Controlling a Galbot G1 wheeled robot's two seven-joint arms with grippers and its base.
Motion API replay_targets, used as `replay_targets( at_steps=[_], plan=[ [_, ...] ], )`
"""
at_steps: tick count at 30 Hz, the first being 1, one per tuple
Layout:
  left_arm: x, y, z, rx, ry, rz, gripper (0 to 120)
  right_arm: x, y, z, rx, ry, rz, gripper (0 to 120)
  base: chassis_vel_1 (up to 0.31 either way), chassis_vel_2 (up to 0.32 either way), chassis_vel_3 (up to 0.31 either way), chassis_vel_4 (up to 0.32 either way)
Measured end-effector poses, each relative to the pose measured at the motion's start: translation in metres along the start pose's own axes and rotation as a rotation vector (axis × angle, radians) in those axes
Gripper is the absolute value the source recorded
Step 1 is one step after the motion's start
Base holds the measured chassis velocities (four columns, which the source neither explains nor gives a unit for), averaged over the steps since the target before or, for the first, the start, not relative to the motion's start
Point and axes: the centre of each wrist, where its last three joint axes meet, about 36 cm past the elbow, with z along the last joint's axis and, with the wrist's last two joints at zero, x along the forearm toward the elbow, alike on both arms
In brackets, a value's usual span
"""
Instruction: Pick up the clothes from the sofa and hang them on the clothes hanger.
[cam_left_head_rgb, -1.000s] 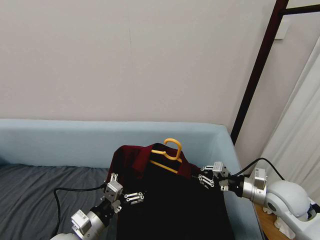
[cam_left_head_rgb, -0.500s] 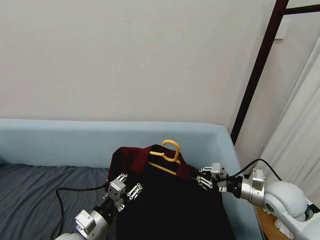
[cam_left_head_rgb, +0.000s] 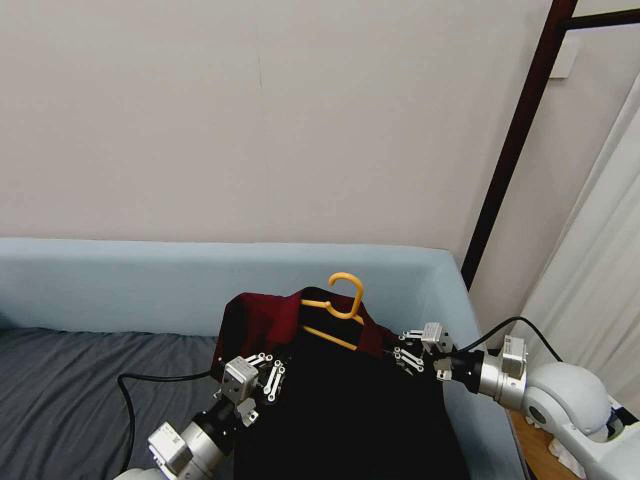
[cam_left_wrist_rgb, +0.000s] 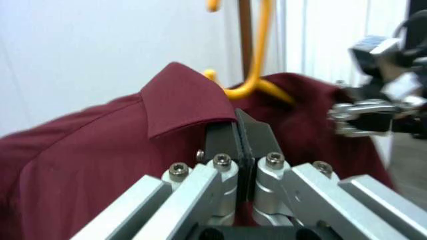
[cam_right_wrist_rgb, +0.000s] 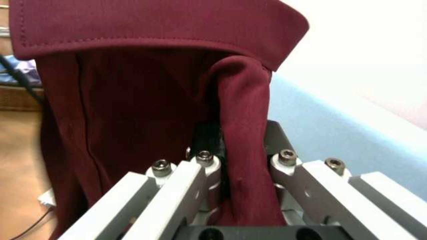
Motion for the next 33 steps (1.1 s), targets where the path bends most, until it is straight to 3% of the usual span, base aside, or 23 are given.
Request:
replay_targets(
  at_steps=[7,13,18,21,29,33],
  plan=[
    [0.006,-0.004,0.002,-0.005,0.006,0.037,0,0.001,-0.003,-0.003,0.000,0.005,0.039,7,0.000,0.000,0.000,0.000],
    [0.004,0.016,0.029,-0.060,0.049,-0.046,0,0.009,0.000,-0.022,-0.074,-0.019,0.086,7,0.000,0.000,0.000,0.000],
    [0.002,0.019,0.038,-0.053,0.003,-0.077,0,0.016,0.009,-0.050,-0.109,-0.025,0.117,7,0.000,0.000,0.000,0.000],
    [0.001,0.019,0.038,-0.046,-0.036,-0.085,9,0.020,0.012,-0.064,-0.113,-0.025,0.135,7,0.000,0.000,0.000,0.000],
    [-0.007,0.016,0.019,0.033,-0.271,-0.085,41,0.037,0.008,-0.095,-0.073,0.010,0.223,7,0.000,0.000,0.000,0.000],
    [-0.004,0.019,0.018,0.015,-0.278,-0.103,53,0.050,0.000,-0.115,-0.062,0.044,0.322,7,0.000,0.000,0.000,0.000]
  ],
)
